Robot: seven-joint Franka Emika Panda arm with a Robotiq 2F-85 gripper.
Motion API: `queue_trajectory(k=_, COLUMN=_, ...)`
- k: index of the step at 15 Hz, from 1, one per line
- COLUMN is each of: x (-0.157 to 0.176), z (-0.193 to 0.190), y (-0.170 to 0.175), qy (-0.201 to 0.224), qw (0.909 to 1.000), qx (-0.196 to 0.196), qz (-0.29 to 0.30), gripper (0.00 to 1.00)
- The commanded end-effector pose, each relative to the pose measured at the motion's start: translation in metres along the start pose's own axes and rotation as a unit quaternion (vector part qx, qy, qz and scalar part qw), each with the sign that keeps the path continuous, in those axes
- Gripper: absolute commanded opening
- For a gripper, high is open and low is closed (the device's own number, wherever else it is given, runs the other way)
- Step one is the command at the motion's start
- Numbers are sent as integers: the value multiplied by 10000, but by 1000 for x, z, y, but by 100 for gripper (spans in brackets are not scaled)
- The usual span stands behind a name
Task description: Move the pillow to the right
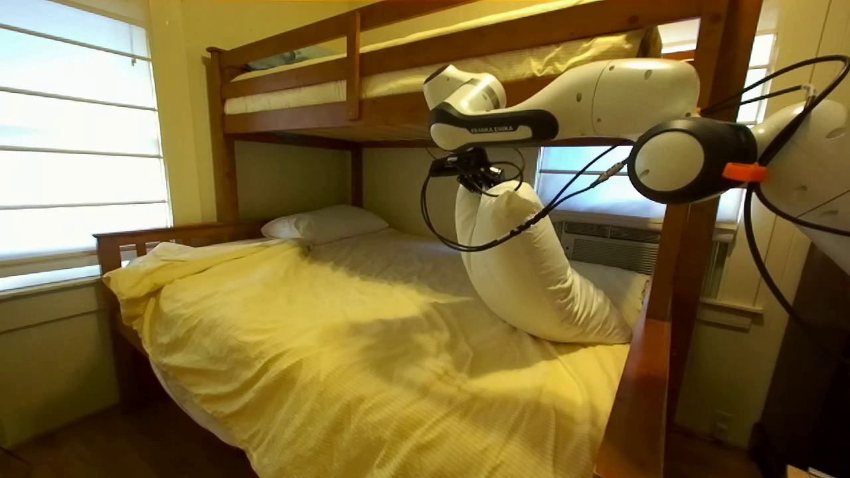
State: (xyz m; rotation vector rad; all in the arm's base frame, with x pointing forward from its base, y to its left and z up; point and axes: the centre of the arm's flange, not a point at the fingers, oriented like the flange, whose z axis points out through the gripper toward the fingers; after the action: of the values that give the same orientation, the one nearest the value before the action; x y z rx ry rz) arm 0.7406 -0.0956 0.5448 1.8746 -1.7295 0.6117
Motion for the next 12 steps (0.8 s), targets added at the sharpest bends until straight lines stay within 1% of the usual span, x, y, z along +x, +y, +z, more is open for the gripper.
queue_trajectory(k=1, x=-12, z=25, y=-45, qy=-412, qw=9955, qx=486, qz=707, gripper=4)
queue_trajectory(k=3, x=-25, z=37, y=-56, qy=-784, qw=9905, qx=621, qz=940, gripper=4)
queue_trajectory(k=7, x=-43, z=54, y=-66, qy=-1812, qw=9758, qx=482, qz=1127, gripper=4)
queue_trajectory(k=8, x=-58, z=42, y=-41, qy=-1395, qw=9853, qx=515, qz=846, gripper=16)
queue_trajectory(k=9, x=-60, z=45, y=-42, qy=-1559, qw=9826, qx=507, qz=875, gripper=16)
queue_trajectory(k=10, x=-59, z=47, y=-42, qy=-1634, qw=9812, qx=509, qz=896, gripper=16)
queue_trajectory(k=12, x=-57, z=48, y=-42, qy=-1680, qw=9801, qx=515, qz=920, gripper=16)
